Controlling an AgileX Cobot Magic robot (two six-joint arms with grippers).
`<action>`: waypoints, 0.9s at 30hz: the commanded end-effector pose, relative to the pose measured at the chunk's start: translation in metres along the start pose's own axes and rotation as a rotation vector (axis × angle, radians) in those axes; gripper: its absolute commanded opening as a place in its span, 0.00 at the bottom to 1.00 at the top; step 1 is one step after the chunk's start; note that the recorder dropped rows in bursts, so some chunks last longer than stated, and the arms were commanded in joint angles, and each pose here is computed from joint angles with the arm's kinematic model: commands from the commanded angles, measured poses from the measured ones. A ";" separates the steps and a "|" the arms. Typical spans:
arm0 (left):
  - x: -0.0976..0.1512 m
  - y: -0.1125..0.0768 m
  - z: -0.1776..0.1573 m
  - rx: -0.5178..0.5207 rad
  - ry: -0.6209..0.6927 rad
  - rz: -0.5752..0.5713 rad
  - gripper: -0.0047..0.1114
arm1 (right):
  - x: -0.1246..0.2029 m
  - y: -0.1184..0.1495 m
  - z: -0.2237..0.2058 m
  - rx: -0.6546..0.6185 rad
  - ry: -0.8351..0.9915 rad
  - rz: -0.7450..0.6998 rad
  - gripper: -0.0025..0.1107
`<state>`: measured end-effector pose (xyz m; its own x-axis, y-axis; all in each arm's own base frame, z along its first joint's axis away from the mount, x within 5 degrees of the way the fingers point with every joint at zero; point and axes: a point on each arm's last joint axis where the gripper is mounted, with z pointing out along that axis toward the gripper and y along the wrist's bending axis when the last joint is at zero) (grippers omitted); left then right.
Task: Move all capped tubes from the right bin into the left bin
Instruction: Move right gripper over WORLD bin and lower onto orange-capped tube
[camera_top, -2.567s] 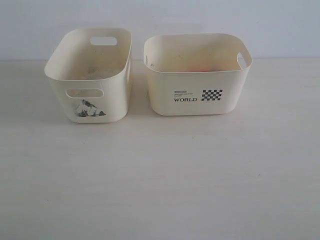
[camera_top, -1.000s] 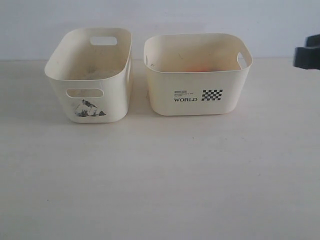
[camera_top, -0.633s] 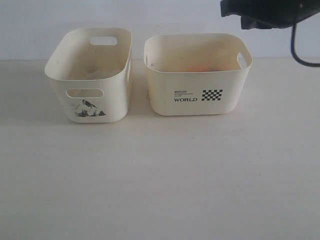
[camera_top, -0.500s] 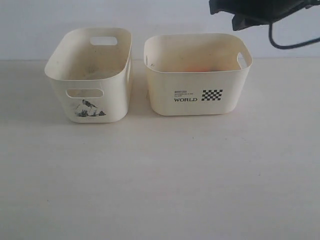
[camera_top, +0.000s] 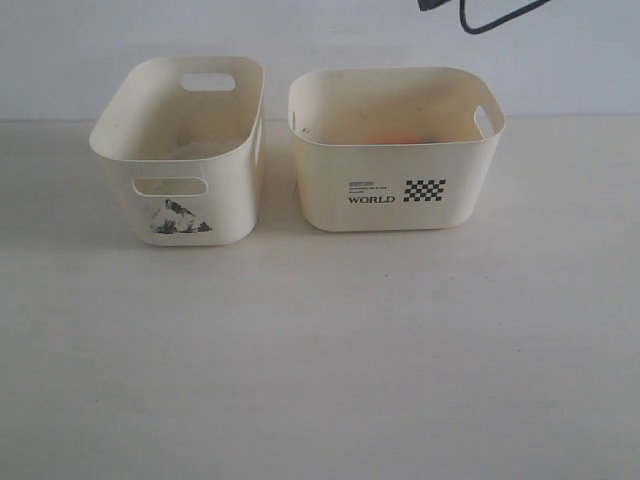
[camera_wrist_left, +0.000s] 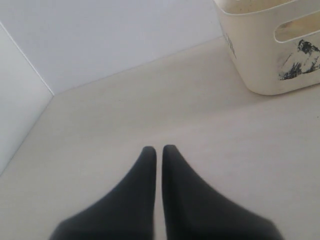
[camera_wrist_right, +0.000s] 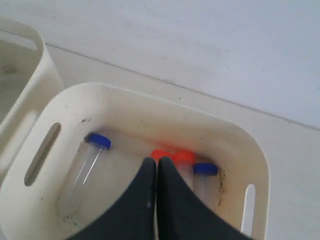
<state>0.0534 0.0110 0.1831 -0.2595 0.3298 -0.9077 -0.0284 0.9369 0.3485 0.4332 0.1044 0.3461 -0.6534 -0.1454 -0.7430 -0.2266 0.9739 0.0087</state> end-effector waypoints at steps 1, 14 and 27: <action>-0.001 0.000 0.000 -0.002 -0.005 -0.009 0.08 | -0.004 -0.021 0.000 0.036 -0.028 0.002 0.02; -0.001 0.000 0.000 -0.002 -0.005 -0.009 0.08 | 0.008 -0.039 0.047 -0.174 0.038 0.148 0.02; -0.001 0.000 0.000 -0.002 -0.005 -0.009 0.08 | 0.016 0.005 0.097 -0.066 0.355 0.145 0.02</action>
<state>0.0534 0.0110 0.1831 -0.2595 0.3298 -0.9077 -0.0284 0.9369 0.3485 0.4876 0.1230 0.2745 -0.8617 -0.0945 -0.4985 -0.2078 0.9620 0.1769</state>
